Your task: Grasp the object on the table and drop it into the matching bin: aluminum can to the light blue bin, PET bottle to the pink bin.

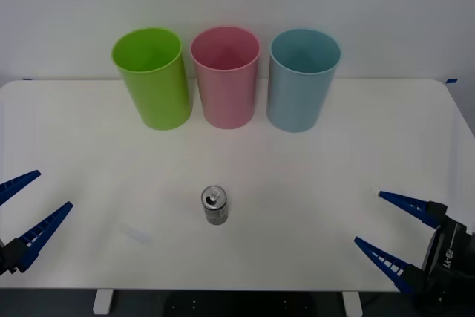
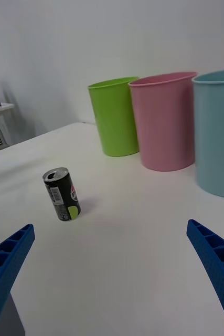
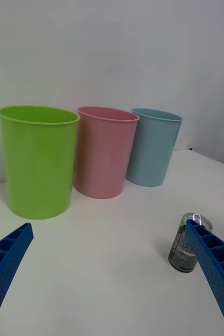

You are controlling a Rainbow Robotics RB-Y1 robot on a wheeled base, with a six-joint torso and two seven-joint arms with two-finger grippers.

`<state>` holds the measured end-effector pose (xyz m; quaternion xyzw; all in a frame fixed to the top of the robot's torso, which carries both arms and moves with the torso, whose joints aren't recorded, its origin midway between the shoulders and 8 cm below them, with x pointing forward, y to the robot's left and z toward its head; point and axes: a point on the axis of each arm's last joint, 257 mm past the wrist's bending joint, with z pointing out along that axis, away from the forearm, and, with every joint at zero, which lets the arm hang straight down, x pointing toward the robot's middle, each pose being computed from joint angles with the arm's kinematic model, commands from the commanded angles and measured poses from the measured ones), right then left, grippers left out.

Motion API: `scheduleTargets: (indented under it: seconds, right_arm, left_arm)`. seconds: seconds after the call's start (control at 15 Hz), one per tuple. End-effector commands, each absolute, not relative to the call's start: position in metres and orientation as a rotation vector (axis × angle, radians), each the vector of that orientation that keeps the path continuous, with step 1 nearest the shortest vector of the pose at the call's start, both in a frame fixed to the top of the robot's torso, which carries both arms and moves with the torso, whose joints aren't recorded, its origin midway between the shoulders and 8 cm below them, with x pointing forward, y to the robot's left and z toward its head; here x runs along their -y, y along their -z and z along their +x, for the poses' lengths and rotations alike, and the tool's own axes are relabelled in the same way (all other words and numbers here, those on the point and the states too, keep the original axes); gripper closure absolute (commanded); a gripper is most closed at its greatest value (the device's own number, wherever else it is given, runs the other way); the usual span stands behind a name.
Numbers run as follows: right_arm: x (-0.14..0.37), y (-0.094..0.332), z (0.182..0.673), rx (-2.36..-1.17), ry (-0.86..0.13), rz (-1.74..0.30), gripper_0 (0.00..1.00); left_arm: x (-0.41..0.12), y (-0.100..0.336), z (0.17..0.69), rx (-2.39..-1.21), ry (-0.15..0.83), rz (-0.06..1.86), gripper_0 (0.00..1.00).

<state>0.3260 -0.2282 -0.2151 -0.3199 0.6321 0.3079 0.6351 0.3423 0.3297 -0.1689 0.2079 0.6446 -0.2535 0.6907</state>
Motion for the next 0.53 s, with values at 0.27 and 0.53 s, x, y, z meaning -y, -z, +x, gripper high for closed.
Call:
scheduleTargets:
  seconds: [0.27, 0.53]
  right_arm:
    - [0.181, 0.233, 0.329, -1.407, -0.697, -0.846, 0.00]
    - [0.145, 0.248, 0.341, -1.400, -0.666, -0.885, 0.00]
  left_arm:
    - [-0.330, 0.169, 0.342, -1.441, 0.567, 0.465, 0.00]
    - [-0.330, 0.169, 0.342, -1.441, 0.567, 0.465, 0.00]
